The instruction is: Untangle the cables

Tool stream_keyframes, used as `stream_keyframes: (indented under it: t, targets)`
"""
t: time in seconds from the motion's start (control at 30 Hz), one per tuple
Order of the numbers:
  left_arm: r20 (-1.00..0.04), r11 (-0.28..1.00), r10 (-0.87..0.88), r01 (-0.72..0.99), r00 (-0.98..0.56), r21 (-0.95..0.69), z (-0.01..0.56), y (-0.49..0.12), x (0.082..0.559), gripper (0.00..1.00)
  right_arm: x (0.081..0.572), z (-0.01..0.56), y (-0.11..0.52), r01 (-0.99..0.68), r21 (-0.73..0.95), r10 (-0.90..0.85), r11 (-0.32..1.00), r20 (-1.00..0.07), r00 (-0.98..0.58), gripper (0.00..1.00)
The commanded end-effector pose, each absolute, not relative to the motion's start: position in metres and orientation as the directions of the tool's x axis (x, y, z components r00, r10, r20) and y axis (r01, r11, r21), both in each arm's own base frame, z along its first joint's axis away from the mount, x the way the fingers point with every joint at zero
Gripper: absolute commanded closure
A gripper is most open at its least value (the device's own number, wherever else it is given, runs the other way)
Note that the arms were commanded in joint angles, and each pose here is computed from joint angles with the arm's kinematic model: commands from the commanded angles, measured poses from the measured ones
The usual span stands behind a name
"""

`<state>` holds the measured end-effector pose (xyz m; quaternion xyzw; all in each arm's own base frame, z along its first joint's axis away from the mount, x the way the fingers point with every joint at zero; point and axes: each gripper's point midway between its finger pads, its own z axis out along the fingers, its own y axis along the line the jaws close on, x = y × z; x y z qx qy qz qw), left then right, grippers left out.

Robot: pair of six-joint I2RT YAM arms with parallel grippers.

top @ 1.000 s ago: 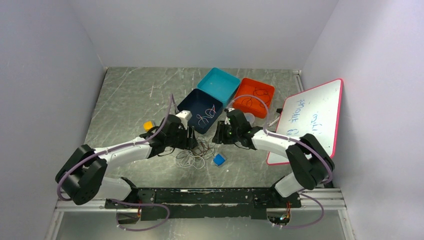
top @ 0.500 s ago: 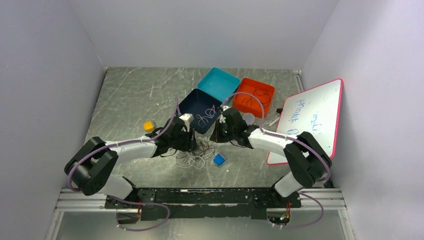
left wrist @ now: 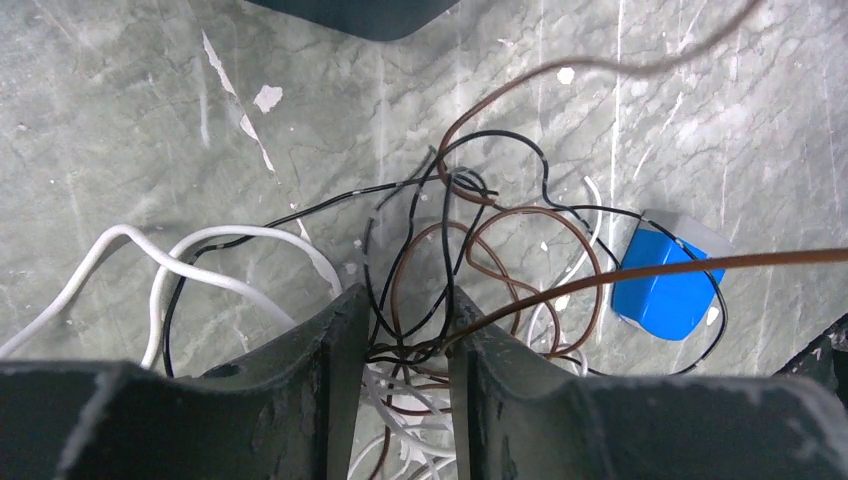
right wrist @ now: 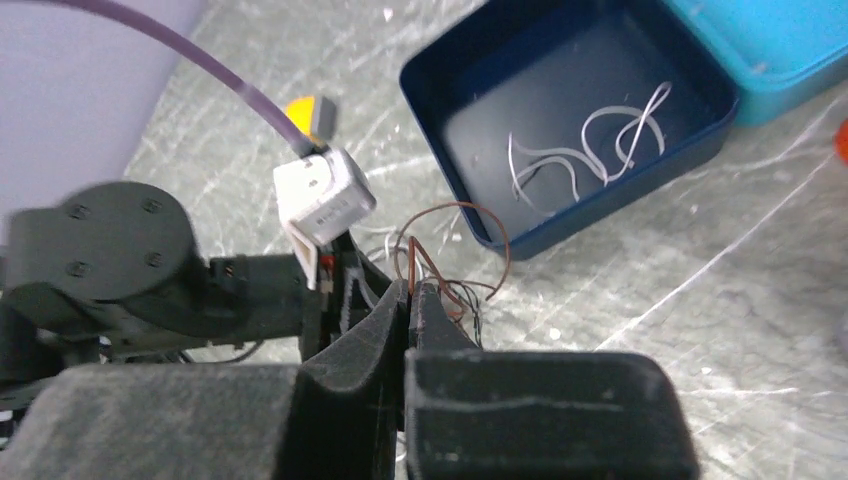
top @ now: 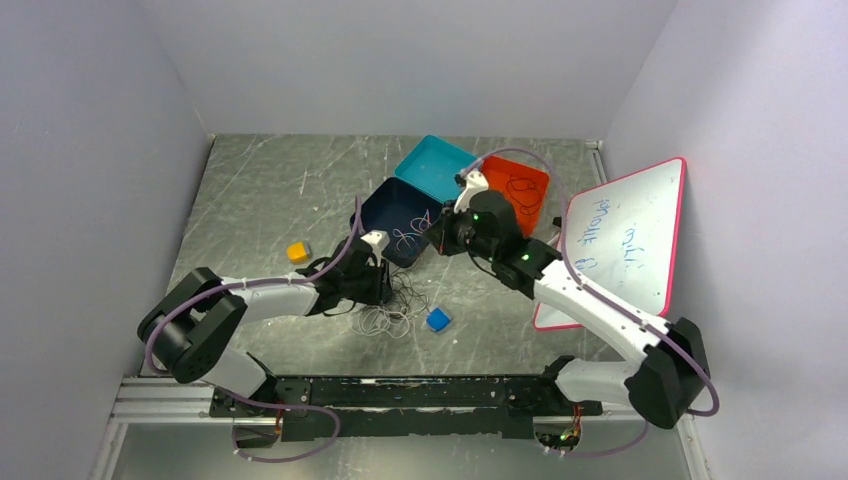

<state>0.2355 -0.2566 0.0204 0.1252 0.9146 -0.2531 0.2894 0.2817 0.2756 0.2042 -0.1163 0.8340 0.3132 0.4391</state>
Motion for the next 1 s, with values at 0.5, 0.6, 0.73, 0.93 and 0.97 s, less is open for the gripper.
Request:
stream_keyframes:
  t: [0.5, 0.6, 0.73, 0.93, 0.97]
  targets:
    - [-0.559, 0.873, 0.100, 0.342, -0.823, -0.348, -0.005, -0.244, 0.224, 0.67, 0.301, 0.417, 0.185, -0.323, 0.190, 0.169, 0.927, -0.981, -0.094, 1.00]
    - [-0.557, 0.873, 0.100, 0.341, -0.824, -0.348, -0.006, -0.243, 0.223, 0.67, 0.300, 0.443, 0.167, -0.270, 0.173, 0.175, 0.947, -0.984, -0.019, 1.00]
    - [-0.556, 0.876, 0.103, 0.340, -0.825, -0.342, -0.007, -0.242, 0.222, 0.68, 0.298, 0.476, 0.147, -0.206, 0.147, 0.164, 0.967, -0.984, 0.070, 1.00]
    - [-0.550, 0.879, 0.104, 0.336, -0.828, -0.340, -0.010, -0.241, 0.222, 0.69, 0.297, 0.515, 0.121, -0.105, 0.128, 0.145, 0.986, -0.974, 0.173, 1.00]
    - [-0.549, 0.879, 0.104, 0.335, -0.829, -0.340, -0.010, -0.241, 0.221, 0.70, 0.297, 0.520, 0.119, -0.097, 0.130, 0.147, 0.987, -0.971, 0.190, 1.00]
